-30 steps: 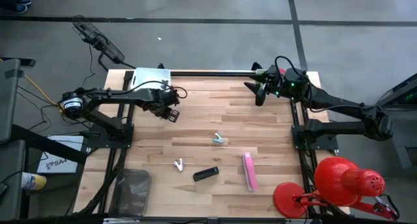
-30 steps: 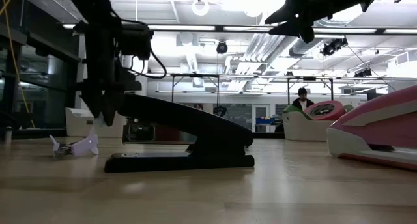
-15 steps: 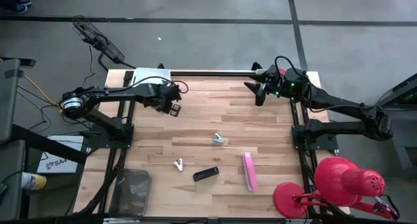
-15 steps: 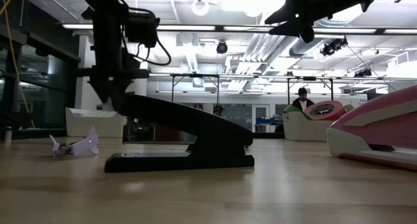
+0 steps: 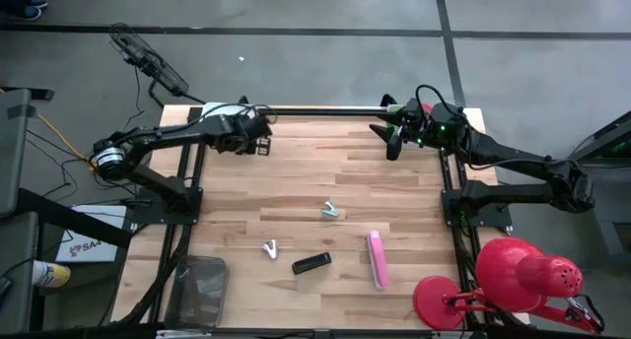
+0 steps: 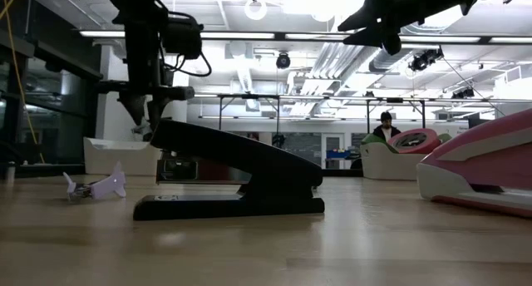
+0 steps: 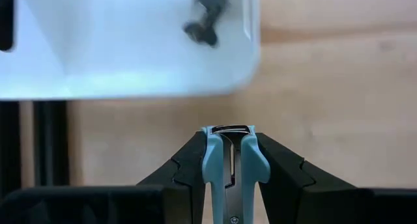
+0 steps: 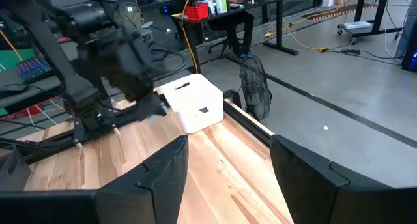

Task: Pick and place Stapler, Stapler remover, tape
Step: Put the blue staple remover into the left white bin

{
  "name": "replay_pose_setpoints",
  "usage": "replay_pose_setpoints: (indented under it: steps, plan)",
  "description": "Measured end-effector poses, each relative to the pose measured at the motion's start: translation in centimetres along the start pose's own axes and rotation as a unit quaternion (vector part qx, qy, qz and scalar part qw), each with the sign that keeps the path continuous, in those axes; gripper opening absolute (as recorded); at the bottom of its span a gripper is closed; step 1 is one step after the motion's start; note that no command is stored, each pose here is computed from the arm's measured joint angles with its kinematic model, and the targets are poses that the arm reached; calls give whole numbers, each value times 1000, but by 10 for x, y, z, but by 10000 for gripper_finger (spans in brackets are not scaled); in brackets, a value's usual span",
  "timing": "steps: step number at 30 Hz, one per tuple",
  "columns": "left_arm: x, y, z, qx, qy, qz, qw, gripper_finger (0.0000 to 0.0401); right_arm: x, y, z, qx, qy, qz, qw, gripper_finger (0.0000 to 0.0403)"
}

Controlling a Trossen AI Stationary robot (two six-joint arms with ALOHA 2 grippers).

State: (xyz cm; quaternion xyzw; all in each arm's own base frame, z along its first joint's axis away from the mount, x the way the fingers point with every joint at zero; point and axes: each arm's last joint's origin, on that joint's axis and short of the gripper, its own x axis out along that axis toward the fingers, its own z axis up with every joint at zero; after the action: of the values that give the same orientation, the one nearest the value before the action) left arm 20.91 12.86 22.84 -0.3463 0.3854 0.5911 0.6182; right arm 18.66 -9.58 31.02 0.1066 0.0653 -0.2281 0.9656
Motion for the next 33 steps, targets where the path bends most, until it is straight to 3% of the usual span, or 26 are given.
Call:
replay_pose_setpoints:
  steps: [19,33]
  plan:
    - [28,51,63,-79,-35,33,996,100,0,0,0,0,1,0,1000,209]
    - [36,71,84,-122,-47,2,991,100,0,-1,0,-11,-3,-23,1000,209]
